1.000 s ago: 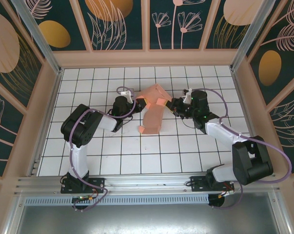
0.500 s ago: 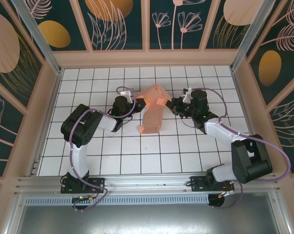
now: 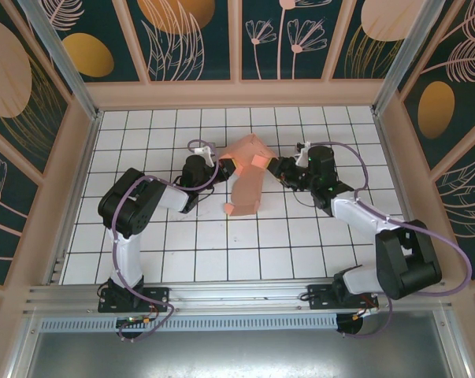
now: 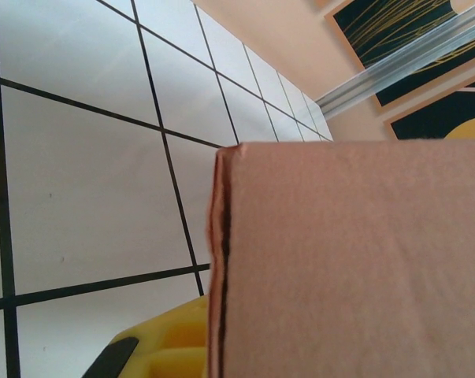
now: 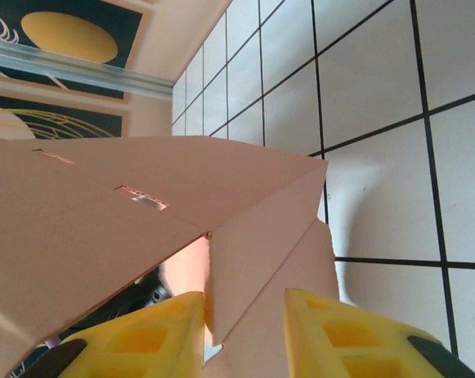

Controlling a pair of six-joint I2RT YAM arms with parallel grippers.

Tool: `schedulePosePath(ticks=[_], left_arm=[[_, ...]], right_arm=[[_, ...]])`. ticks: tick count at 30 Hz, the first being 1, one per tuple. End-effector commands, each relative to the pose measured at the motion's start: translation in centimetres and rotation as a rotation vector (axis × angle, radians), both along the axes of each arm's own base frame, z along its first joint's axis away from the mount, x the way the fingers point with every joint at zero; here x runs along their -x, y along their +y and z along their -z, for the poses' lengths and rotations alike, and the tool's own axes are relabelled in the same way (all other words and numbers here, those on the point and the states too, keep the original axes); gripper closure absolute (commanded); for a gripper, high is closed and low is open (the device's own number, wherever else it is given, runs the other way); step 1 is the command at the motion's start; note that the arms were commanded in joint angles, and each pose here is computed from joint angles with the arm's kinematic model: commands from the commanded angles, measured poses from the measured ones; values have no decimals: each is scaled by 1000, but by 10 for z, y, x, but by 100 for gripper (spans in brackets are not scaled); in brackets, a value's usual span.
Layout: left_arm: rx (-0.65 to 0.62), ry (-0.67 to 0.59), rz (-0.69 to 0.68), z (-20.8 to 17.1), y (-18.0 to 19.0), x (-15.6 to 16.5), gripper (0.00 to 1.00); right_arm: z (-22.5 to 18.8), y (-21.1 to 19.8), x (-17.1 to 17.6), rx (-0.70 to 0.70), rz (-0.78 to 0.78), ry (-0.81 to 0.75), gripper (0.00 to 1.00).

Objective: Fold the paper box

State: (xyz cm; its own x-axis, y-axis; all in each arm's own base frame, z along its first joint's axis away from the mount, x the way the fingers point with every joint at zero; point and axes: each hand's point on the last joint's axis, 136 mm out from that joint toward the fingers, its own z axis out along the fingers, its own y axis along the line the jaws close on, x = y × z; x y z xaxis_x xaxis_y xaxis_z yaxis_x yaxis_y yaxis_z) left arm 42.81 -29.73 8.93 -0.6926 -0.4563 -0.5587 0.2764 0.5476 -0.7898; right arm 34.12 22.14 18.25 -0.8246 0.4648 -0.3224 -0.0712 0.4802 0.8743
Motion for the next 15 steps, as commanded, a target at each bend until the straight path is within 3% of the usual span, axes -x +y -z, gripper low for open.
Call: schedulePosePath(ticks=[1,8,15], left_arm=[[-2,0,12,3,-6,-2,100],[-1,7,-7,4,-4,-4,100],[-33,-19,-63,3,4,-13,100]], right_arm=[[-40,-2,0,3,7,-166,62],[-57,-21,4,75,83,-262,48],[-85,-32,4,185,121,-341,46]])
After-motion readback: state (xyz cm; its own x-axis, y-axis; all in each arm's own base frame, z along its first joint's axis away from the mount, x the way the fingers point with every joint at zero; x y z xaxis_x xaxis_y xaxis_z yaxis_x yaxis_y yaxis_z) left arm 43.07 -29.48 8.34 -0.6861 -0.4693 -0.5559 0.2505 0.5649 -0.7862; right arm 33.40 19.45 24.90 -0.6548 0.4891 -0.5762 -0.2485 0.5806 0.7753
